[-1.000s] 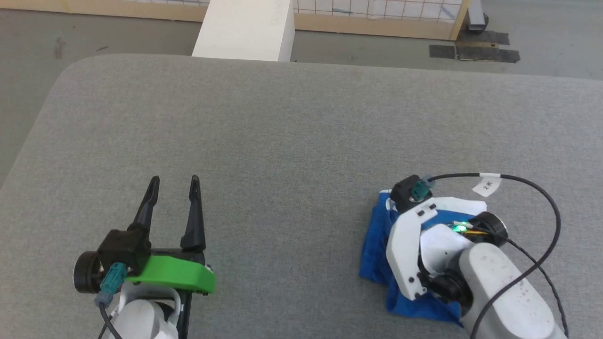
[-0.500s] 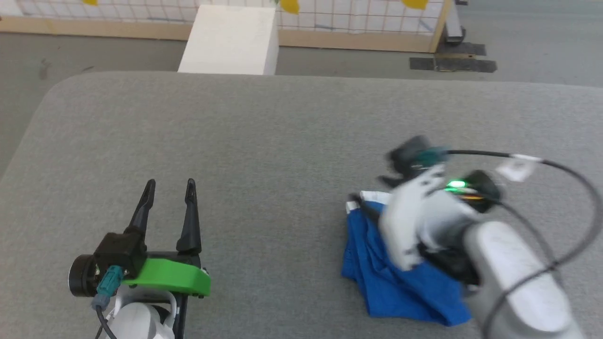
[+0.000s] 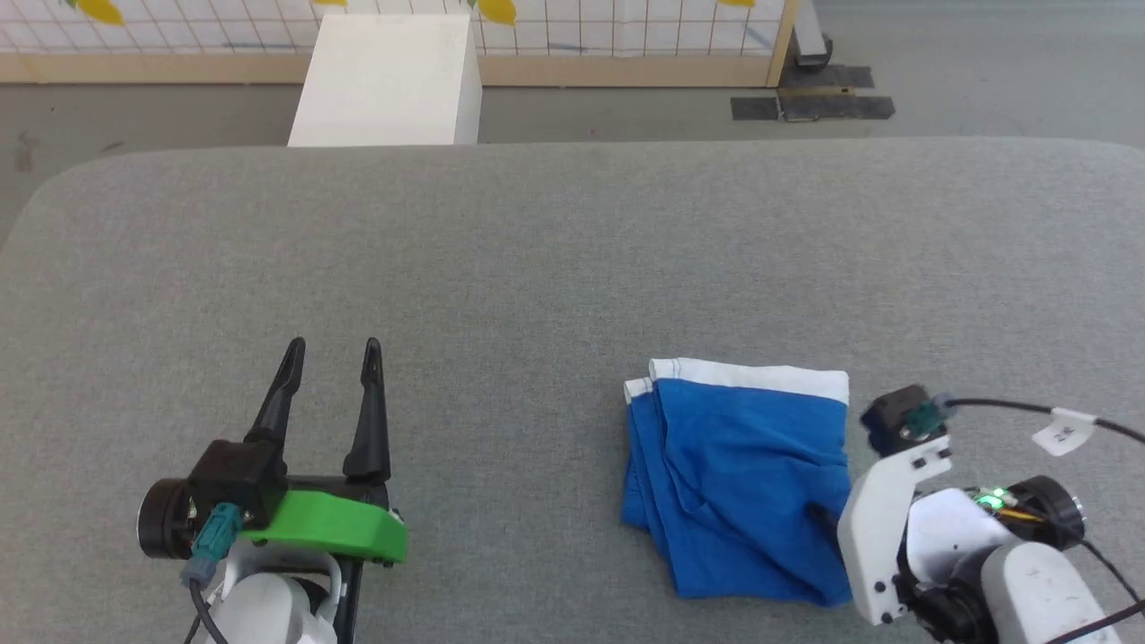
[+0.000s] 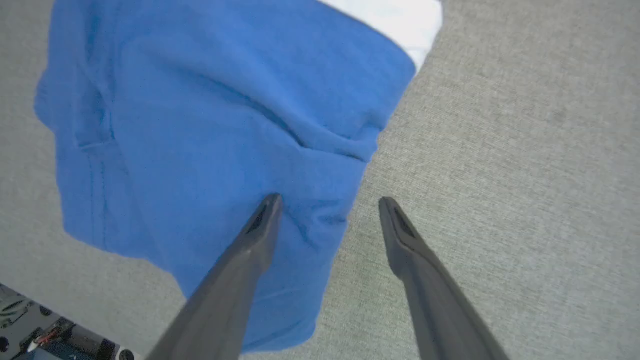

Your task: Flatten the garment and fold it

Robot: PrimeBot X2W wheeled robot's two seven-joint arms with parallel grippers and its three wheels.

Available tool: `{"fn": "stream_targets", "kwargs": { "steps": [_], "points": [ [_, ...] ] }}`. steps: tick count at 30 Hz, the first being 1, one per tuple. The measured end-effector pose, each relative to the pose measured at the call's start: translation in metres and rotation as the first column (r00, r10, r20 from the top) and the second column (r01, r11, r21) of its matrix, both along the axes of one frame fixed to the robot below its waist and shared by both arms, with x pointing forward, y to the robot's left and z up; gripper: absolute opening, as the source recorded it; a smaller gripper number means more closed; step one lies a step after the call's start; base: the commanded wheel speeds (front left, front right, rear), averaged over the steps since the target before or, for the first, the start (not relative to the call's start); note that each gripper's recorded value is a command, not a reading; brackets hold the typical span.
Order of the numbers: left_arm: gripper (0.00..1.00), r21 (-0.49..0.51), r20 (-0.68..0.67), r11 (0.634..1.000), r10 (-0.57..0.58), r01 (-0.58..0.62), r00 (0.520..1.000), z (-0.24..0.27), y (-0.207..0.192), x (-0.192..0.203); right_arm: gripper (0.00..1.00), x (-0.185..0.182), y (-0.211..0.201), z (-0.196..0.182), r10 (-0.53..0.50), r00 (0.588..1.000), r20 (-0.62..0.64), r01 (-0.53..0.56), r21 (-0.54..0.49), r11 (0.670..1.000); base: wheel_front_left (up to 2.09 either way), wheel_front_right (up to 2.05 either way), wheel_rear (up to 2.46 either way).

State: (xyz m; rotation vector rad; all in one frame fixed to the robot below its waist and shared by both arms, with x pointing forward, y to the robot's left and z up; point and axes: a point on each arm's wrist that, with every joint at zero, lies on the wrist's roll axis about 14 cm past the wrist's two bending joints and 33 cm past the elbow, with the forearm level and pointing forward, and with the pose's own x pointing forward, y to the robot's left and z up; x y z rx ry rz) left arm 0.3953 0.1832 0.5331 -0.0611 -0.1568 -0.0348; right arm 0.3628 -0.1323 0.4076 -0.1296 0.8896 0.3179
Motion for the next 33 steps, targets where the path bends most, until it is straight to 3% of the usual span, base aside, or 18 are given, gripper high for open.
{"fn": "stream_targets", "kwargs": {
  "steps": [8,9,10,11,12,18,26,33],
  "points": [
    [1.00,0.009,-0.019,1.000,0.020,-0.020,1.000,-0.006,0.008,0.000,1.00,-0.001,0.008,-0.034,0.021,0.998,-0.059,-0.021,-0.003,1.000,0.00,0.00,0.00],
    [1.00,0.010,-0.022,1.000,0.023,-0.022,1.000,-0.007,0.009,0.000,0.78,0.003,0.008,-0.034,0.020,0.998,-0.051,-0.020,0.000,1.000,0.00,0.00,0.00],
    [1.00,0.011,-0.024,1.000,0.025,-0.024,0.999,-0.008,0.009,0.000,0.45,0.007,0.009,-0.034,0.020,0.999,-0.040,-0.020,0.002,1.000,0.00,0.00,0.00],
    [1.00,0.012,-0.026,1.000,0.026,-0.026,0.999,-0.008,0.010,0.000,0.05,0.009,0.008,-0.035,0.022,0.999,-0.032,-0.022,-0.001,1.000,0.00,0.00,0.00],
    [1.00,0.012,-0.026,1.000,0.026,-0.026,0.999,-0.009,0.010,0.000,0.00,0.011,0.007,-0.035,0.023,0.999,-0.024,-0.023,-0.005,1.000,0.00,0.00,0.00],
    [1.00,0.011,-0.019,1.000,0.010,-0.010,1.000,-0.007,0.004,0.004,0.00,0.015,0.002,-0.030,0.064,0.998,0.014,-0.064,-0.044,0.997,0.00,0.00,0.00],
    [1.00,-0.034,0.017,0.999,-0.008,0.009,1.000,0.002,-0.012,0.020,0.00,0.016,-0.050,-0.002,0.200,0.980,0.023,-0.187,-0.262,0.947,0.00,0.00,0.00],
    [1.00,-0.056,0.020,0.987,-0.147,0.148,0.989,-0.003,-0.064,0.043,0.00,0.026,-0.121,0.037,0.119,0.990,0.075,-0.083,-0.371,0.925,0.00,0.00,0.00]
  ]
}}
